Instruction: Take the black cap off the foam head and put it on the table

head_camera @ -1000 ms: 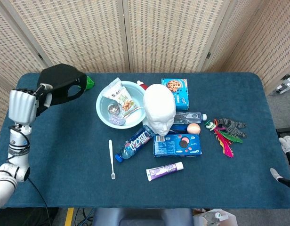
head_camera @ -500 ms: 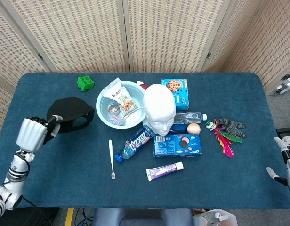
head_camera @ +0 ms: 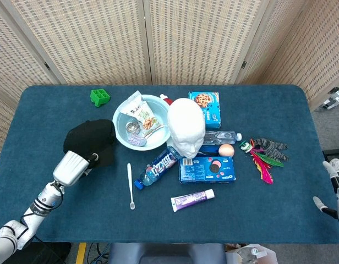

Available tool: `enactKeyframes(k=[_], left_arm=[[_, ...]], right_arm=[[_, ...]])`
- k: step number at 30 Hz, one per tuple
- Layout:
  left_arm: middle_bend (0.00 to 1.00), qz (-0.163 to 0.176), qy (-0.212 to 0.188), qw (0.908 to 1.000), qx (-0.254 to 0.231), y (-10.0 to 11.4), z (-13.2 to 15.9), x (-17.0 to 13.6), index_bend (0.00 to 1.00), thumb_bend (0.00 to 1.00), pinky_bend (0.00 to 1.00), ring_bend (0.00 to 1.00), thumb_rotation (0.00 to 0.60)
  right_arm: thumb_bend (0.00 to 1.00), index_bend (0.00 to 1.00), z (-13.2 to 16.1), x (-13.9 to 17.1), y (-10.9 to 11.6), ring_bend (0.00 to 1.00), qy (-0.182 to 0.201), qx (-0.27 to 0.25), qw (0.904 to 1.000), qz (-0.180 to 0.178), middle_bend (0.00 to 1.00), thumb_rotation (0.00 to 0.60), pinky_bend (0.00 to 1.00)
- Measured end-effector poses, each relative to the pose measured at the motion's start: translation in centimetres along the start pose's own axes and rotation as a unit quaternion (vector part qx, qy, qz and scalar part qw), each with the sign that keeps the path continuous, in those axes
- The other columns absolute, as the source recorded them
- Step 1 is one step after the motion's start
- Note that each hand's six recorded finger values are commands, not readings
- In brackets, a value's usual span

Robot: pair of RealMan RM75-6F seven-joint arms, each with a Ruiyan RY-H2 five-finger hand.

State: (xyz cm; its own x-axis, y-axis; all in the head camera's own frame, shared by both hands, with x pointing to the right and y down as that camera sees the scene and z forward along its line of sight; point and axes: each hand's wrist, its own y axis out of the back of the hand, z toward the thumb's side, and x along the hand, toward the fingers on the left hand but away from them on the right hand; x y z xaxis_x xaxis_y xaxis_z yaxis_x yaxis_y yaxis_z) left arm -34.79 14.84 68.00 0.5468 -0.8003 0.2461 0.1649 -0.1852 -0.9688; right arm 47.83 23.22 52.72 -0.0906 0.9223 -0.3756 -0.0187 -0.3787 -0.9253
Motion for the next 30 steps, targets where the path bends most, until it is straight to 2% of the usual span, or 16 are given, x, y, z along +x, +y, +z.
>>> enactKeyframes(k=[2, 4, 8, 10, 12, 15, 19, 21, 24, 25, 27, 30], left_arm=[[0.93, -0.022, 0.009, 0.9997, 0.004, -0.7, 0.0, 0.0, 0.39, 0.14, 1.00, 1.00, 0.600], [0.91, -0.043, 0.021, 0.9988, 0.005, -1.2, 0.1, -0.1, 0.27, 0.04, 1.00, 1.00, 0.600], [0.85, -0.080, 0.051, 0.9955, 0.006, -1.6, 0.1, -0.5, 0.06, 0.00, 1.00, 0.96, 0.600], [0.81, -0.099, 0.070, 0.9926, 0.005, -1.4, 0.0, -0.8, 0.01, 0.00, 1.00, 0.93, 0.600], [0.75, -0.117, 0.091, 0.9889, 0.003, -1.1, -0.2, -1.3, 0.00, 0.00, 1.00, 0.86, 0.600], [0.60, -0.139, 0.124, 0.9826, 0.000, -0.4, -0.6, -2.2, 0.00, 0.00, 1.00, 0.75, 0.600], [0.40, -0.163, 0.166, 0.9724, 0.001, 0.6, -1.6, -3.9, 0.00, 0.00, 0.98, 0.55, 0.600], [0.29, -0.177, 0.186, 0.9665, -0.003, 1.0, -2.0, -4.9, 0.00, 0.00, 0.90, 0.44, 0.600], [0.09, -0.197, 0.211, 0.9574, -0.016, 1.4, -2.3, -6.1, 0.00, 0.00, 0.60, 0.22, 0.600], [0.05, -0.202, 0.220, 0.9542, -0.023, 1.6, -2.3, -6.4, 0.00, 0.00, 0.54, 0.18, 0.600], [0.03, -0.205, 0.240, 0.9481, -0.037, 2.0, -2.5, -7.1, 0.00, 0.00, 0.49, 0.15, 0.600], [0.03, -0.182, 0.267, 0.9452, -0.046, 3.0, -3.2, -7.8, 0.00, 0.00, 0.48, 0.15, 0.600]], right_arm=[[0.19, 0.13, 0.0, 0.0, 0.0, 0.19, 0.000, 0.000, 1.0000, 0.000, 0.22, 0.600, 0.34], [0.19, 0.13, 0.0, 0.0, 0.0, 0.19, -0.002, 0.000, 1.0000, 0.001, 0.22, 0.600, 0.34], [0.19, 0.13, 0.0, 0.0, -0.1, 0.19, -0.003, 0.001, 1.0000, 0.002, 0.22, 0.600, 0.34], [0.19, 0.13, 0.0, 0.0, -0.1, 0.19, -0.003, 0.001, 1.0000, 0.002, 0.22, 0.600, 0.34], [0.19, 0.13, 0.0, 0.0, -0.1, 0.19, -0.004, 0.001, 1.0000, 0.001, 0.22, 0.600, 0.34], [0.19, 0.13, -0.1, -0.1, -0.2, 0.19, -0.005, 0.001, 1.0000, 0.003, 0.22, 0.600, 0.34], [0.19, 0.13, -0.1, -0.3, -0.3, 0.19, -0.004, 0.002, 1.0000, 0.005, 0.22, 0.600, 0.34], [0.19, 0.13, 0.0, -0.4, -0.4, 0.19, -0.003, 0.002, 1.0000, 0.006, 0.22, 0.600, 0.34], [0.19, 0.13, 0.1, -0.6, -0.4, 0.19, 0.000, 0.002, 1.0000, 0.006, 0.22, 0.600, 0.34], [0.19, 0.13, 0.2, -0.6, -0.4, 0.19, 0.001, 0.002, 1.0000, 0.006, 0.22, 0.600, 0.34], [0.19, 0.13, 0.2, -0.6, -0.5, 0.19, 0.002, 0.001, 1.0000, 0.007, 0.22, 0.600, 0.34], [0.19, 0.13, 0.2, -0.5, -0.7, 0.19, 0.004, 0.002, 0.9999, 0.010, 0.22, 0.600, 0.34]])
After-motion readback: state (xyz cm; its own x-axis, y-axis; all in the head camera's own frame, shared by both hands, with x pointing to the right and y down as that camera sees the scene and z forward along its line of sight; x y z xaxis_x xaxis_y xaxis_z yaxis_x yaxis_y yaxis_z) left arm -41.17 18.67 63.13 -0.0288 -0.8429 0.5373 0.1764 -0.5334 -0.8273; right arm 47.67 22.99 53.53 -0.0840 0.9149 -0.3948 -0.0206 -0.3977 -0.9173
